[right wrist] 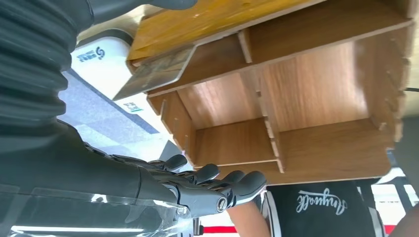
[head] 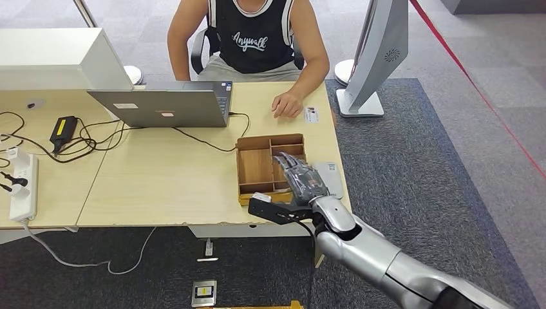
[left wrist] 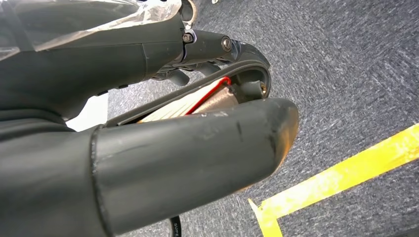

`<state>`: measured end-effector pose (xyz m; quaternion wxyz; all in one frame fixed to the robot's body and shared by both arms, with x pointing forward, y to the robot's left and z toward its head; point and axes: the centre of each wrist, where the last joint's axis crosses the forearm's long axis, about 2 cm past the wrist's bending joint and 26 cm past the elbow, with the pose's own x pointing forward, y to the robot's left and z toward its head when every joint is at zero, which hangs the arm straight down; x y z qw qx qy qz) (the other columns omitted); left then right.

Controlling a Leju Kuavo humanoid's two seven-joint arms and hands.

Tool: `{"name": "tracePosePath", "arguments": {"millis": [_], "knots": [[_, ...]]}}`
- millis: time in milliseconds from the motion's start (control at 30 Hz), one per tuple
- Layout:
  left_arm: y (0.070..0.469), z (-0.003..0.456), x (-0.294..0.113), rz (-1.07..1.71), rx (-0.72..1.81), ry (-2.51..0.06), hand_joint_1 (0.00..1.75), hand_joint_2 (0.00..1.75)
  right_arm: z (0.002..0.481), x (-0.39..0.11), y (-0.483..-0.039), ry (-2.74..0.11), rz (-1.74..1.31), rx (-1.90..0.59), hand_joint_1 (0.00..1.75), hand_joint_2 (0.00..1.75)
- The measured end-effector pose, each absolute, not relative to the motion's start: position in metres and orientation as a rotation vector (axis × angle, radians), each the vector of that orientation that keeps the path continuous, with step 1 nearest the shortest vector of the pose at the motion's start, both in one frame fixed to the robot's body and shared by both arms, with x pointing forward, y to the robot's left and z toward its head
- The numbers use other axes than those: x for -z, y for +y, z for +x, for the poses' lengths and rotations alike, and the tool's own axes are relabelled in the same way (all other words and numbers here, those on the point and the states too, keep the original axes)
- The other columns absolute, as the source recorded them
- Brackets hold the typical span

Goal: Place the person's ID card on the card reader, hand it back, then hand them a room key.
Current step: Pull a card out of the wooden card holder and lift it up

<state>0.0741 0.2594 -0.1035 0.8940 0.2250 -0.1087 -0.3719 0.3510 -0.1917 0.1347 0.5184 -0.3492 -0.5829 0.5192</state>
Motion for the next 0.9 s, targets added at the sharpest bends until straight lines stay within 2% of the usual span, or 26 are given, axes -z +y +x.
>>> {"name": "tracePosePath", "arguments": {"millis": [900], "knots": [[0.261,0.075,0.103,0.470,0.769,-0.220,0.00,0.00,0.343,-0.128,-0.216,-1.342,-0.987,-1.196,0.00,1.75]]}}
